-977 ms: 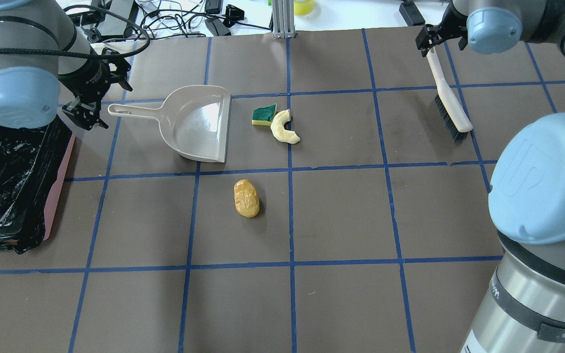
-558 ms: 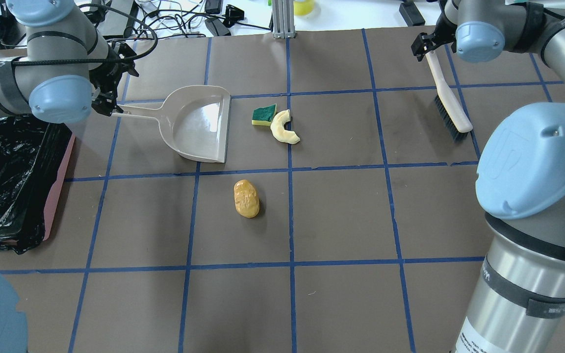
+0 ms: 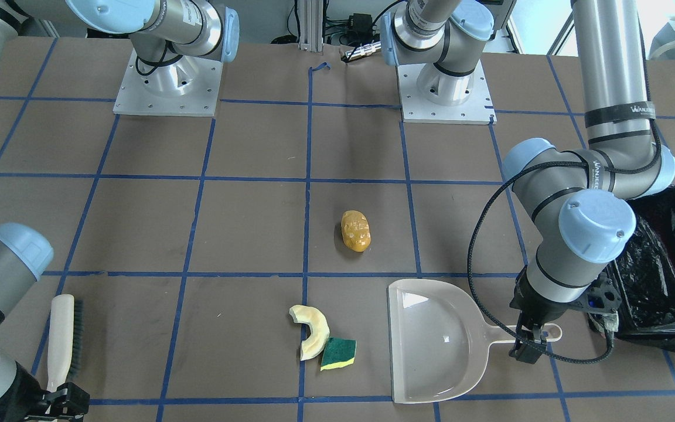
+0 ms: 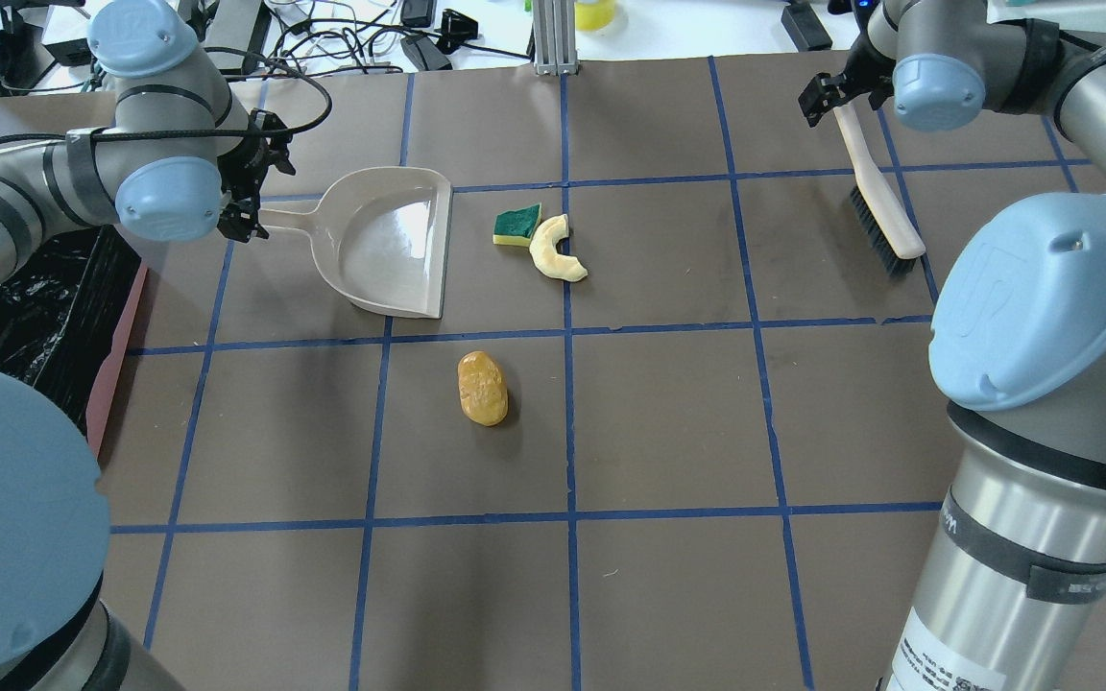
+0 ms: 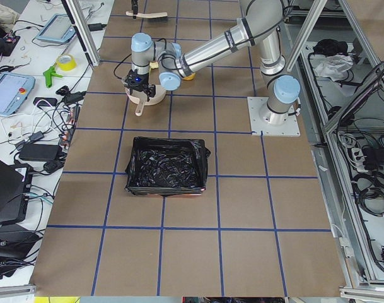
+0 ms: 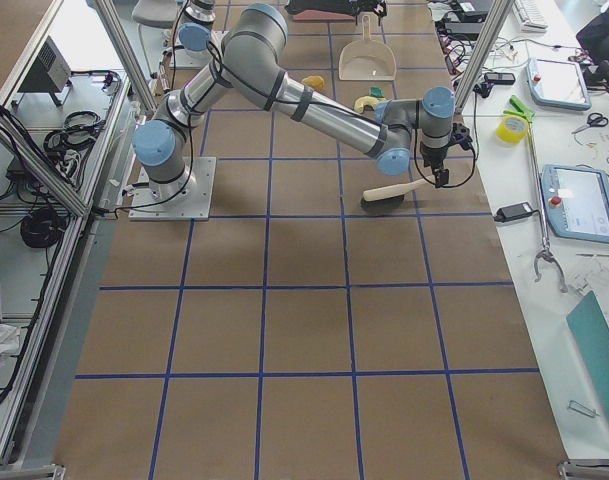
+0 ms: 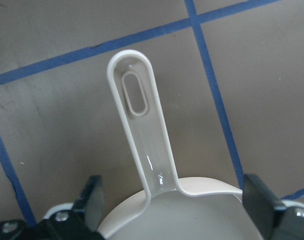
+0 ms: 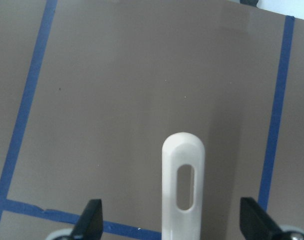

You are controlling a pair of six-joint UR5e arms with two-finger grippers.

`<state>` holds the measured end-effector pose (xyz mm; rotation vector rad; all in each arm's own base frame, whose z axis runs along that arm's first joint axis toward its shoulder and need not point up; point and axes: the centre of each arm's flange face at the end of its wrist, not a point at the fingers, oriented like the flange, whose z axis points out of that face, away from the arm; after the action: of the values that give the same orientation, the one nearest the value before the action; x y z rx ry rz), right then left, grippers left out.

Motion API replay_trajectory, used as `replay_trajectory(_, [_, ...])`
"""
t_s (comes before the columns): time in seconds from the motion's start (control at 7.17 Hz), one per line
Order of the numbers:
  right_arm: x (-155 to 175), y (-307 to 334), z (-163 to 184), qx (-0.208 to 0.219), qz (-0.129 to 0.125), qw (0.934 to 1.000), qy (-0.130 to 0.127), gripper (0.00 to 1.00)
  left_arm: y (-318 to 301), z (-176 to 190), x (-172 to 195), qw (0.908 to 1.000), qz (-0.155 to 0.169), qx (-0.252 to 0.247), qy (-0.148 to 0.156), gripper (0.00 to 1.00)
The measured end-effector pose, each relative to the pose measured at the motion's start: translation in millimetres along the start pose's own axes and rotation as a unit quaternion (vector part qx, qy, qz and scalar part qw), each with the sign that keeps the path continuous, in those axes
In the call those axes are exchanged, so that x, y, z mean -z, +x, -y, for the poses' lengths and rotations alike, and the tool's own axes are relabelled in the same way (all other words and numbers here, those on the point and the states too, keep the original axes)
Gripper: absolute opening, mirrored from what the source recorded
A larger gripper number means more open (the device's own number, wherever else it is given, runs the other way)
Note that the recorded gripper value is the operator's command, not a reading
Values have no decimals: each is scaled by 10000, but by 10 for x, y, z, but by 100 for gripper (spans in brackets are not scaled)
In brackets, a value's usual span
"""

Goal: Sweep and dump trash into bin
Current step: 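Grasp the white dustpan handle with the left gripper while the right gripper grasps the brush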

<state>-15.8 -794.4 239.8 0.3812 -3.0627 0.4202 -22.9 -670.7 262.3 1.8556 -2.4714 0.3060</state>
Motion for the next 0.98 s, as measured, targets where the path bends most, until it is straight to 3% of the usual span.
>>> replay_trajectory(0.42, [-23,8,8,177,18,9998,-12,78,85,117,-158,9994,62,129,310,100])
replay_trajectory(0.84, [-40,11,2,249,26,9997,-34,71,130,142,-286,9992,110,209,319,100])
replay_trajectory(0.98, [-47,23,-2,256,25,9997,-38,71,164,156,-315,9992,105,216,322,45])
